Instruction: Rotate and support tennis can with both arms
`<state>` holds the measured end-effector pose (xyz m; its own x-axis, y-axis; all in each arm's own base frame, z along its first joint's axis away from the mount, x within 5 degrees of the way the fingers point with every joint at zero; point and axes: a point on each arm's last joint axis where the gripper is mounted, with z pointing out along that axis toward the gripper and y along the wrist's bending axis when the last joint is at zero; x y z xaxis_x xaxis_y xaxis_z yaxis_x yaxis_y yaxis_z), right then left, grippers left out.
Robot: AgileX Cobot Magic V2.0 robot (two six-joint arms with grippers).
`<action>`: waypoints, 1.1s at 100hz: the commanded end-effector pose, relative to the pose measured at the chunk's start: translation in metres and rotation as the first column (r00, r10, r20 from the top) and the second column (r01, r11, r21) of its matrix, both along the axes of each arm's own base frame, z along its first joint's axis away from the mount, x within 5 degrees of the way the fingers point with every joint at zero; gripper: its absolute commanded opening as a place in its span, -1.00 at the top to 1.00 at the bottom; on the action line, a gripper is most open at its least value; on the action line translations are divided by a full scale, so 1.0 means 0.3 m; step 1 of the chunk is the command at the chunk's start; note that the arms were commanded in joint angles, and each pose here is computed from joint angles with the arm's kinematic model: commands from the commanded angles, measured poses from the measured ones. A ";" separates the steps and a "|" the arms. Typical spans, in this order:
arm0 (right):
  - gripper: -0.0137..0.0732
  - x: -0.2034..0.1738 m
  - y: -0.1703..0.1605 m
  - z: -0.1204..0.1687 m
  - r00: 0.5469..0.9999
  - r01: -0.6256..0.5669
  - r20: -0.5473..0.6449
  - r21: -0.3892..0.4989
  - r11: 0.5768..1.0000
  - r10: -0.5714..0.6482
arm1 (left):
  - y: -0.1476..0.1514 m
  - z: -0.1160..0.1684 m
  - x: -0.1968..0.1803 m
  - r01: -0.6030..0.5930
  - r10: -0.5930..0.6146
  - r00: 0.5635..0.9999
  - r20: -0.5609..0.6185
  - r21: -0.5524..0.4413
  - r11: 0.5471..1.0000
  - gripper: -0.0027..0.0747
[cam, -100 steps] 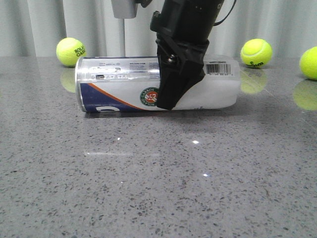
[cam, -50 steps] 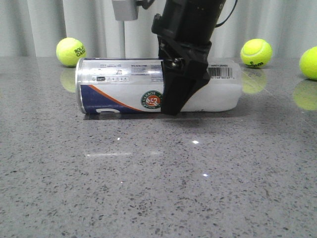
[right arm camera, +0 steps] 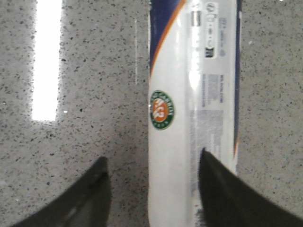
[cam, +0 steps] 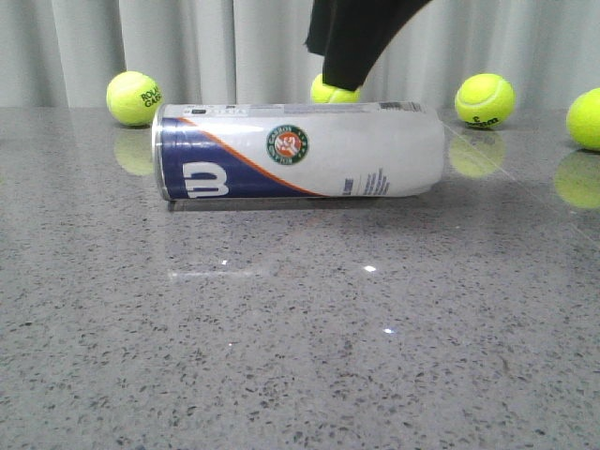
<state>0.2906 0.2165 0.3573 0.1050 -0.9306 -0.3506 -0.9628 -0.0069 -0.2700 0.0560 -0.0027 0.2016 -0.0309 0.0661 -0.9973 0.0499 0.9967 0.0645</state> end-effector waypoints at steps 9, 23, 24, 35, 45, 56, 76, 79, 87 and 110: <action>0.70 -0.065 -0.038 0.113 0.999 -0.005 0.040 0.040 0.999 0.003 | 0.000 -0.021 0.000 0.000 0.001 0.998 0.060 -0.018 1.000 0.98; 0.84 -0.084 -0.050 0.114 1.000 0.009 -0.010 0.017 1.000 -0.009 | 0.000 -0.021 0.000 0.000 0.001 0.998 0.060 -0.018 1.000 0.98; 0.84 -0.085 -0.051 0.115 1.000 0.014 -0.012 0.018 1.000 -0.014 | 0.000 -0.021 0.000 0.000 0.001 0.998 0.060 -0.018 1.000 0.98; 0.82 -0.085 -0.058 0.132 0.981 0.191 -0.054 0.081 0.978 -0.187 | 0.000 -0.021 0.000 0.000 0.001 0.998 0.060 -0.018 1.000 0.98; 0.82 -0.081 -0.088 0.165 0.915 0.402 -0.109 0.165 0.901 -0.388 | 0.000 -0.021 0.000 0.000 0.001 0.998 0.060 -0.018 1.000 0.98; 0.82 -0.090 -0.128 0.191 0.805 0.593 -0.194 0.218 0.775 -0.561 | 0.000 -0.021 0.000 0.000 0.001 0.998 0.060 -0.018 1.000 0.98; 0.82 -0.151 -0.181 0.184 0.648 0.761 -0.309 0.282 0.584 -0.696 | 0.000 -0.021 0.000 0.000 0.001 0.998 0.060 -0.018 1.000 0.98; 0.82 -0.165 -0.190 0.175 0.630 0.776 -0.324 0.289 0.560 -0.706 | 0.000 -0.021 0.000 0.000 0.001 0.998 0.060 -0.018 1.000 0.98; 0.82 -0.200 -0.214 0.156 0.616 0.786 -0.333 0.317 0.530 -0.714 | 0.000 -0.021 0.000 0.000 0.001 0.998 0.060 -0.018 1.000 0.98; 0.82 -0.315 -0.289 0.083 0.633 0.758 -0.315 0.441 0.481 -0.708 | 0.000 -0.019 0.000 0.000 0.001 0.998 0.067 -0.018 1.000 0.98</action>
